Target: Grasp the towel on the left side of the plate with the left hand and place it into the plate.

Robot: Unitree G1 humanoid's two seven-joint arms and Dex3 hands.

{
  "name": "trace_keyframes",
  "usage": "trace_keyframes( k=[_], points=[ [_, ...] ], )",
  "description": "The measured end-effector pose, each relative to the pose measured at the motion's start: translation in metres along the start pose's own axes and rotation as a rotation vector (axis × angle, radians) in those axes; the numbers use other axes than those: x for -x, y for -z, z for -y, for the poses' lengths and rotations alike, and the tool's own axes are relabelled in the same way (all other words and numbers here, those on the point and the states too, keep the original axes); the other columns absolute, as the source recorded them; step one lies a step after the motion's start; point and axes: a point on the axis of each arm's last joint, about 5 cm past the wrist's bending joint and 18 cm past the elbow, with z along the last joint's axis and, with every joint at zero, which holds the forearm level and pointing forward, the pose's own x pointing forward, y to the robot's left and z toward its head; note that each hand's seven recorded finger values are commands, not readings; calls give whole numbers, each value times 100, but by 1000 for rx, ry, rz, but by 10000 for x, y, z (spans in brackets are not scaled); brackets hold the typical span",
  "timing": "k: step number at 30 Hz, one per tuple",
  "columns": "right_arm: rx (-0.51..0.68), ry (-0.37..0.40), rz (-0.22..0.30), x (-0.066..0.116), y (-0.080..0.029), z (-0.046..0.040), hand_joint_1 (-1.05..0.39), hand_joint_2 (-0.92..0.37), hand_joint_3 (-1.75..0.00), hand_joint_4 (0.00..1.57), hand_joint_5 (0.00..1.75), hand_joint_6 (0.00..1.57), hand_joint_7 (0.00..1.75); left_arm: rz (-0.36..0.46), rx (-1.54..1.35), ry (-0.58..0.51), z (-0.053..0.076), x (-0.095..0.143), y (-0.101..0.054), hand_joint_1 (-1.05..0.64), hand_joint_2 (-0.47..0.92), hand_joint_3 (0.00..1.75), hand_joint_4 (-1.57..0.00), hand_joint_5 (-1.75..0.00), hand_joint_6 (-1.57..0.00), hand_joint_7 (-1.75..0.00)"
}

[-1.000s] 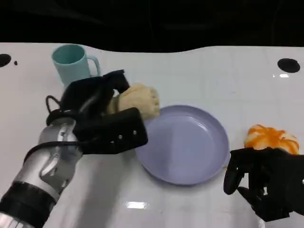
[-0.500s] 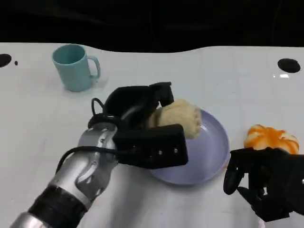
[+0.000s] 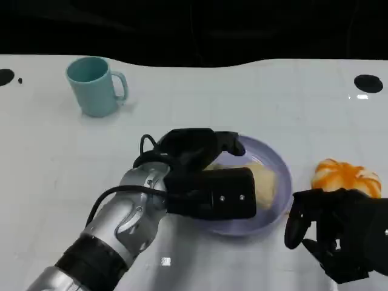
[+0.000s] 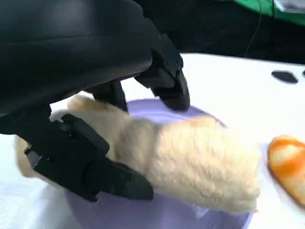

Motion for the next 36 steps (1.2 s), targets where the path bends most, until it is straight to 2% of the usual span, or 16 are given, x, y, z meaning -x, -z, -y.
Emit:
trace_keyframes(
  k=[4, 9, 15, 17, 21, 25, 27, 30, 31, 32, 34, 36],
  points=[
    [1, 0, 0, 1, 0, 1, -2, -60, -102, 70, 175, 68, 140, -1, -24, 11, -19, 10, -1, -65, 92, 5, 0, -49, -12, 0],
    [-1, 0, -4, 1, 2, 1, -1, -60, -102, 69, 175, 68, 140, -3, -45, 15, -54, 29, 7, -66, 92, 5, -1, -49, -15, -2],
    [-2, 0, -7, 1, 3, 1, -1, -60, -102, 71, 175, 69, 142, 39, 2, -3, -235, 104, 19, -54, 92, 11, -13, -59, -30, -8],
    [-2, 0, -7, 1, 3, 1, -1, -60, -102, 71, 175, 69, 142, 51, 26, -13, -315, 144, 31, -47, 92, 16, -21, -64, -40, -12],
    [-3, 0, -7, -1, 1, 2, -1, -61, -102, 71, 175, 69, 143, 66, 161, -8, -417, 275, 115, -31, 92, 20, -57, -81, -67, -22],
    [-3, 0, -7, -3, -1, 3, 0, -61, -101, 70, 175, 68, 143, 72, 354, -32, -488, 427, 210, -21, 92, 26, -76, -88, -86, -29],
    [-2, -1, -4, -5, -4, 3, 0, -61, -101, 70, 175, 68, 143, 80, 441, -59, -525, 519, 252, -14, 84, 47, -79, -106, -96, -41],
    [0, 0, -3, -5, -5, 5, -1, -61, -101, 70, 175, 68, 143, 78, 598, -99, -532, 704, 345, -7, 63, 95, -77, -130, -87, -88],
    [0, 0, -3, -4, -5, 5, -1, -60, -102, 70, 175, 68, 143, 73, 642, -103, -527, 761, 380, -7, 61, 99, -77, -132, -86, -93],
    [1, 0, -3, -4, -5, 6, -1, -60, -102, 70, 175, 67, 143, 68, 677, -105, -521, 811, 411, -7, 57, 107, -79, -140, -84, -110],
    [1, -1, -2, -6, -8, 5, -1, -60, -102, 70, 175, 68, 142, 62, 732, -102, -517, 918, 467, -7, 52, 115, -81, -151, -81, -127],
    [2, -2, -1, -8, -10, 4, -1, -60, -102, 70, 175, 68, 142, 56, 777, -100, -520, 1052, 508, -5, 48, 123, -82, -159, -80, -137]
  ],
)
